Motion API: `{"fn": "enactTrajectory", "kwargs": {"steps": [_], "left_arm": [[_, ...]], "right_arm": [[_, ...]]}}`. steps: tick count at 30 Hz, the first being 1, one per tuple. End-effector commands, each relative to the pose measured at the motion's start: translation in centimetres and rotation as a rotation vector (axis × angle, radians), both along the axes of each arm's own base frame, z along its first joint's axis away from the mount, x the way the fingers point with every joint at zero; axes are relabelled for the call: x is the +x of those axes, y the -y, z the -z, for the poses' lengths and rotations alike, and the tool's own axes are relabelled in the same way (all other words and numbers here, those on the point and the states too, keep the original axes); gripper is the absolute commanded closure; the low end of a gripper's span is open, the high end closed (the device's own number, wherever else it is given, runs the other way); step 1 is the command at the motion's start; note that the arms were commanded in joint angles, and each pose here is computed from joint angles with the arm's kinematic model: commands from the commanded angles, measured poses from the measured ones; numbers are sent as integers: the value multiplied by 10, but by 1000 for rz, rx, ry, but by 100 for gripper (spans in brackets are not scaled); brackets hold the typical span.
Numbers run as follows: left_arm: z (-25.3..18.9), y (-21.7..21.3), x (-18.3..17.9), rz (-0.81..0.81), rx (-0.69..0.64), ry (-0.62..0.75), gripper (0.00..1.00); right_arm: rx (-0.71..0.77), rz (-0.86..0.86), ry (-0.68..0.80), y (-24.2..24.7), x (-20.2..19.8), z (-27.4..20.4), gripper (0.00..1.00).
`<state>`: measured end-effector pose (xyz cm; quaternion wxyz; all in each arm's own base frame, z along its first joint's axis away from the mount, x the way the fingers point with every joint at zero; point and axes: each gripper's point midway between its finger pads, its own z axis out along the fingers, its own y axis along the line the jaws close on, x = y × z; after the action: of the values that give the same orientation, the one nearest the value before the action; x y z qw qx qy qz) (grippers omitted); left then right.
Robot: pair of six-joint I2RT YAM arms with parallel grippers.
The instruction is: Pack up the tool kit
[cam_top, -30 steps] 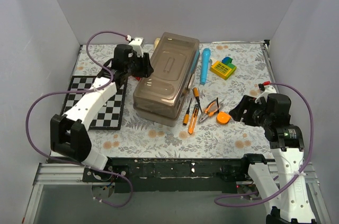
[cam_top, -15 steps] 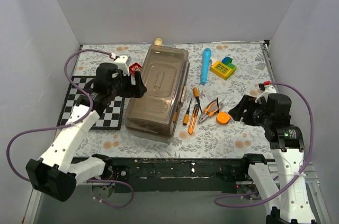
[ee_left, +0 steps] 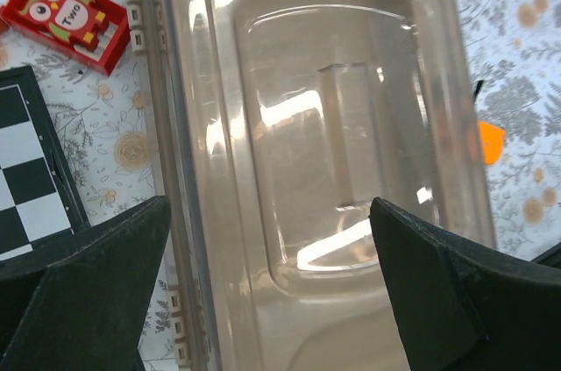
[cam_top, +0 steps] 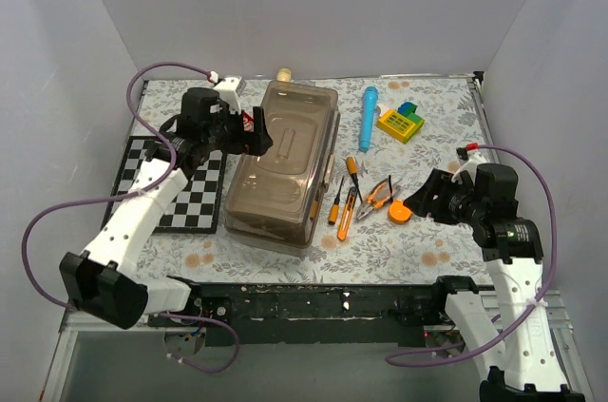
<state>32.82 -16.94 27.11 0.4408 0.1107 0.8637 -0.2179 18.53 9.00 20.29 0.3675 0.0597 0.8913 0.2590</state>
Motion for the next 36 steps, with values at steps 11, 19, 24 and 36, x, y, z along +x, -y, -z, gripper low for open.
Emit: {"fn": "enactTrajectory", "kwargs": {"steps": [11,19,24,36], "left_arm": [[75,-20,32,-35,105,-143,30],[106,-46,25,-80,70,-209,68],[127,-68,23,-123,51,-250,73],[147,-101,25,-213,101,-283,73]], "right_arm": [[26,-14,9,-9,-1,-1,44],[22,-10,-5,-12,4,7,45],[13,3,-2,-17,9,11,46],[154,-92,43,-89,24,5,42]]}}
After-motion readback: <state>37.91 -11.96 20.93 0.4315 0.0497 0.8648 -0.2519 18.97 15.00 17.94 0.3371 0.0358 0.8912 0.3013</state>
